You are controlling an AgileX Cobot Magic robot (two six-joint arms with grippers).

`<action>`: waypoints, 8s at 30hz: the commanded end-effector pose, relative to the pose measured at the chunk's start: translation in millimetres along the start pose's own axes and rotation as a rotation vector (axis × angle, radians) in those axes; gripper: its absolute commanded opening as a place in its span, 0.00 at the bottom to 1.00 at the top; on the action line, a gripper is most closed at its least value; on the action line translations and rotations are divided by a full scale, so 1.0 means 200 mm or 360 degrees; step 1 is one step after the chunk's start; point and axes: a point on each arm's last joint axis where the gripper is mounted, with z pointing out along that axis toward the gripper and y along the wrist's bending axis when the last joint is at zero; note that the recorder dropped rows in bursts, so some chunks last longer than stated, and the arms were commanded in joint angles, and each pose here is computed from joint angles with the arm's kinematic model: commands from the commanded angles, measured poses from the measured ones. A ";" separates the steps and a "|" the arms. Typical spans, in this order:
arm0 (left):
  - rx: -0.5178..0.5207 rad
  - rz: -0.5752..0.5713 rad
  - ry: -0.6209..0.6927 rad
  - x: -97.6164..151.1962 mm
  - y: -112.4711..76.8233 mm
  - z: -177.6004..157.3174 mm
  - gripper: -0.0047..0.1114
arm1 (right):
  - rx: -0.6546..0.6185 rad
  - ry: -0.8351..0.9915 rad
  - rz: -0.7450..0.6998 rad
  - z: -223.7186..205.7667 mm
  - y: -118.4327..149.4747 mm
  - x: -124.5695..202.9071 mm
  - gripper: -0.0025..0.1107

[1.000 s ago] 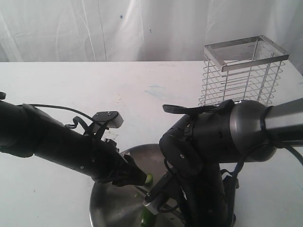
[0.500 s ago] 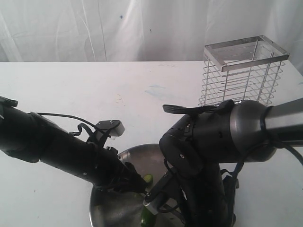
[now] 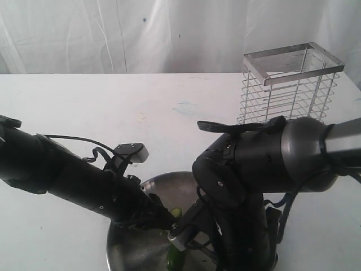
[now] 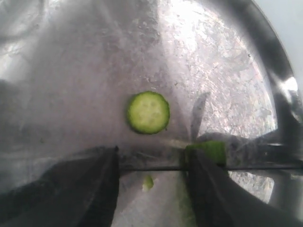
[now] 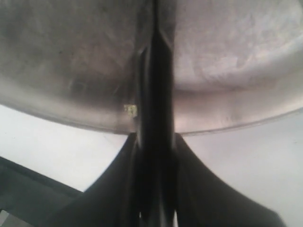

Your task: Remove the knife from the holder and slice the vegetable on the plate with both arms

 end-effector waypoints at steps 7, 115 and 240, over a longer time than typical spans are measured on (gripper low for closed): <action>-0.0010 0.0010 0.0040 0.02 0.01 0.02 0.48 | -0.0104 -0.0285 0.0009 -0.05 0.03 -0.02 0.02; -0.0061 0.0368 -0.0028 -0.03 -0.16 -0.25 0.48 | -0.0050 -0.0489 0.0090 -0.01 0.02 0.20 0.02; -0.0355 -0.0324 0.0061 0.18 -0.02 0.06 0.04 | 0.0065 0.0044 -0.0112 0.01 -0.01 0.26 0.02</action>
